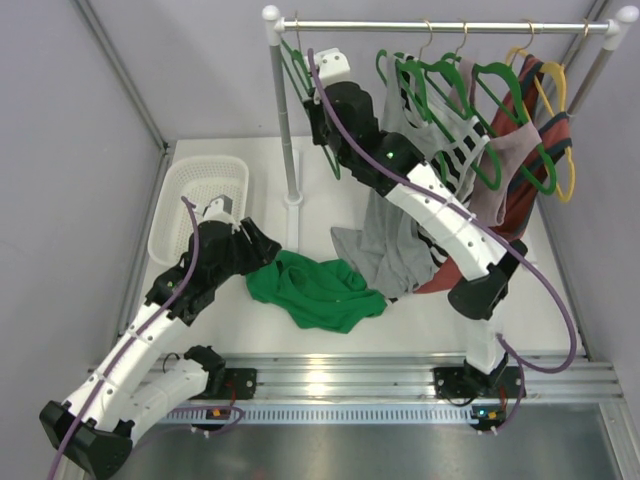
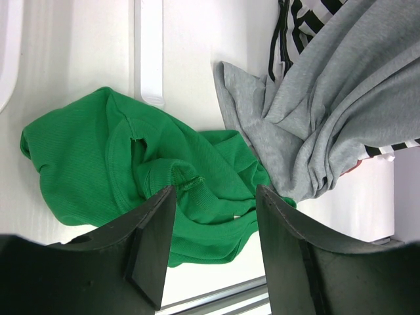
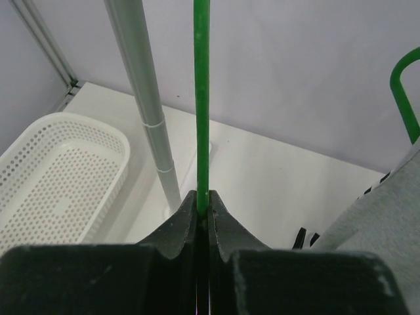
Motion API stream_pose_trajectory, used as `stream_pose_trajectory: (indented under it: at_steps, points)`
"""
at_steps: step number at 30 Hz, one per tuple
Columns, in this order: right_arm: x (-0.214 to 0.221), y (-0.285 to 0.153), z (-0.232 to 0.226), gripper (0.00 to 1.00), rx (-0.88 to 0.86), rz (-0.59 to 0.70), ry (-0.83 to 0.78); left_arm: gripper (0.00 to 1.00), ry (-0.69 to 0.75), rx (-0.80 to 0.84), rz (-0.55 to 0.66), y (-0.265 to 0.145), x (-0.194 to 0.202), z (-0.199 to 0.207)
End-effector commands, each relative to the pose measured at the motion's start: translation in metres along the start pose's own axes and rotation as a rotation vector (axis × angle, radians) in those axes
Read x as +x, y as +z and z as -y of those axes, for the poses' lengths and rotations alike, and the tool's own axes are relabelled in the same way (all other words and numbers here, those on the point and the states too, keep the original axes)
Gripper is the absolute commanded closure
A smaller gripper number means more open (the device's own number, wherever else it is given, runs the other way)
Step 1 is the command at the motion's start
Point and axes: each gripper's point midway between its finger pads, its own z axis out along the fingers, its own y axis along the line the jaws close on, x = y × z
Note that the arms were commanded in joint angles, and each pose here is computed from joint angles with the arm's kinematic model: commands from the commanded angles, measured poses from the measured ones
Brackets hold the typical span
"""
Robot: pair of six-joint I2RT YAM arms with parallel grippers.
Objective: Place the tank top on the hanger
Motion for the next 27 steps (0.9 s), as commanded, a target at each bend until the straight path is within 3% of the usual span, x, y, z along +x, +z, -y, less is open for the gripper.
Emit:
stream_pose_trajectory:
  at_steps: [1, 8, 18, 27]
  points:
    - [-0.063, -0.029, 0.028, 1.00, 0.054, 0.171, 0.056, 0.43, 0.007, 0.034, 0.025, -0.004, -0.007, 0.009]
    - [-0.077, -0.040, 0.034, 1.00, 0.052, 0.213, 0.062, 0.43, 0.010, 0.031, 0.024, -0.002, -0.006, 0.007]
    - [-0.060, -0.061, 0.039, 1.00, 0.025, 0.167, 0.074, 0.42, 0.007, -0.050, 0.000, 0.013, 0.002, -0.010]
    - [-0.030, -0.102, 0.041, 1.00, -0.064, 0.084, 0.136, 0.43, 0.042, -0.168, -0.118, 0.042, 0.036, -0.040]
